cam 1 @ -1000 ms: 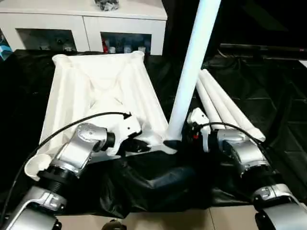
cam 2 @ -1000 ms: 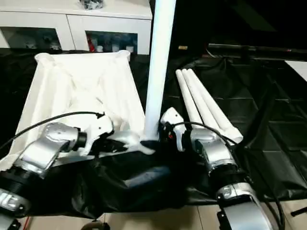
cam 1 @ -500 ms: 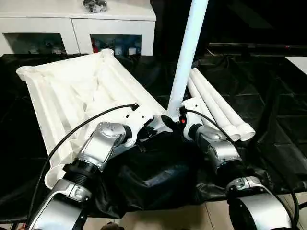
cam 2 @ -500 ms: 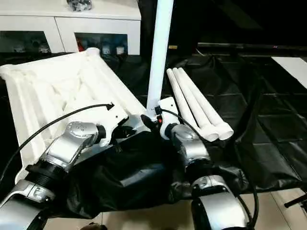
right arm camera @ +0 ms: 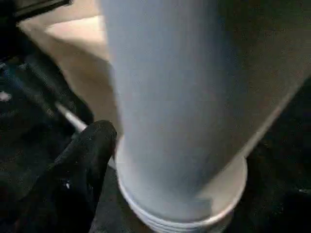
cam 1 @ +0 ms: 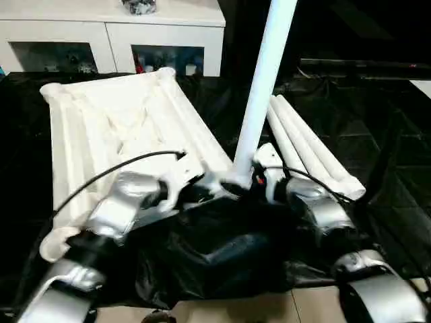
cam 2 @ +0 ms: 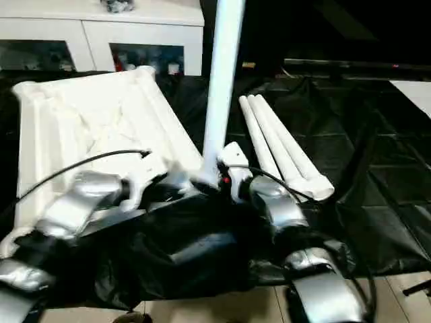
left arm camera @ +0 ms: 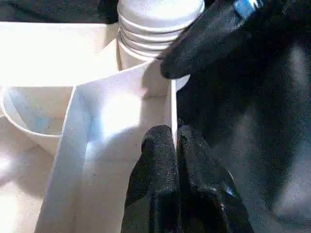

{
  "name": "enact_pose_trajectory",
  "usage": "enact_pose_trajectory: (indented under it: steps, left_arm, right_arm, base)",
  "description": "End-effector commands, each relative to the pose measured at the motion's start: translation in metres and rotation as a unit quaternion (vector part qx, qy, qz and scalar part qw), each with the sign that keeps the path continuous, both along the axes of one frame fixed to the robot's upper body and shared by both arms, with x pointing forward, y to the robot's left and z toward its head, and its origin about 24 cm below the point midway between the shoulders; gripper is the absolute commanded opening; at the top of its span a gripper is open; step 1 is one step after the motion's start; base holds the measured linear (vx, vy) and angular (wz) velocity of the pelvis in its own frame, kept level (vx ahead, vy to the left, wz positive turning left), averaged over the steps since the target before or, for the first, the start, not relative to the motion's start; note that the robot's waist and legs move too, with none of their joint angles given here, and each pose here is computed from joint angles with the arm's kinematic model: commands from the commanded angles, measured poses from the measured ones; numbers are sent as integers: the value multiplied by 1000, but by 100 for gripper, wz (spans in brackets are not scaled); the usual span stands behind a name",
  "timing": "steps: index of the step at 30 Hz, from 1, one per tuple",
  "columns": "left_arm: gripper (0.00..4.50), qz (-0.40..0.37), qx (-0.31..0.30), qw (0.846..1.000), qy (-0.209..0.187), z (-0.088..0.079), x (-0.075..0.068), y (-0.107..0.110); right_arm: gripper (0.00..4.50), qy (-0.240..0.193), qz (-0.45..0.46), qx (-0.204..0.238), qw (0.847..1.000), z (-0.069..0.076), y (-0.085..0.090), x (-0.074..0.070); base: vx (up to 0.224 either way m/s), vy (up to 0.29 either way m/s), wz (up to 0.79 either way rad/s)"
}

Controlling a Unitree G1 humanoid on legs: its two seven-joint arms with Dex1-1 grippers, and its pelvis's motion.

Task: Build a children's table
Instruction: Rotate leg to tighten

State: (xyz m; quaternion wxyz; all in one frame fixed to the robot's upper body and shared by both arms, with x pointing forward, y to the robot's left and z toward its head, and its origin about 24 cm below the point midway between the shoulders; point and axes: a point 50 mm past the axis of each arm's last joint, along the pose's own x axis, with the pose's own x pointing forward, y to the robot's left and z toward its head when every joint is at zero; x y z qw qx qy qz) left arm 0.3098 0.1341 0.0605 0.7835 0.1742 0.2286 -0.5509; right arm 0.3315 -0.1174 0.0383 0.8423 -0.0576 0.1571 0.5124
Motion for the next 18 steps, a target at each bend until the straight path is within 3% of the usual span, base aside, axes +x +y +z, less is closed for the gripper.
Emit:
enact_pose_trajectory:
  steps: [1, 3, 13, 18]
  left_arm:
    - [0, -67, -22, 997, -7, 10, -6, -13]
    - [0, -76, -23, 997, -1, 11, -7, -11]
    - [0, -100, -21, 995, 16, 11, -12, -6]
    - [0, -56, -38, 998, 0, 12, -5, -13]
  right_arm:
    - [386, 13, 39, -2, 999, 0, -3, -6]
    - [386, 18, 51, 1, 999, 2, -4, -7]
    - [295, 42, 87, 20, 995, 2, -2, -14]
    - [277, 35, 47, 13, 998, -5, 4, -13]
  base:
    - [0, 0, 0]
    - [0, 0, 0]
    - [0, 0, 0]
    - [0, 0, 0]
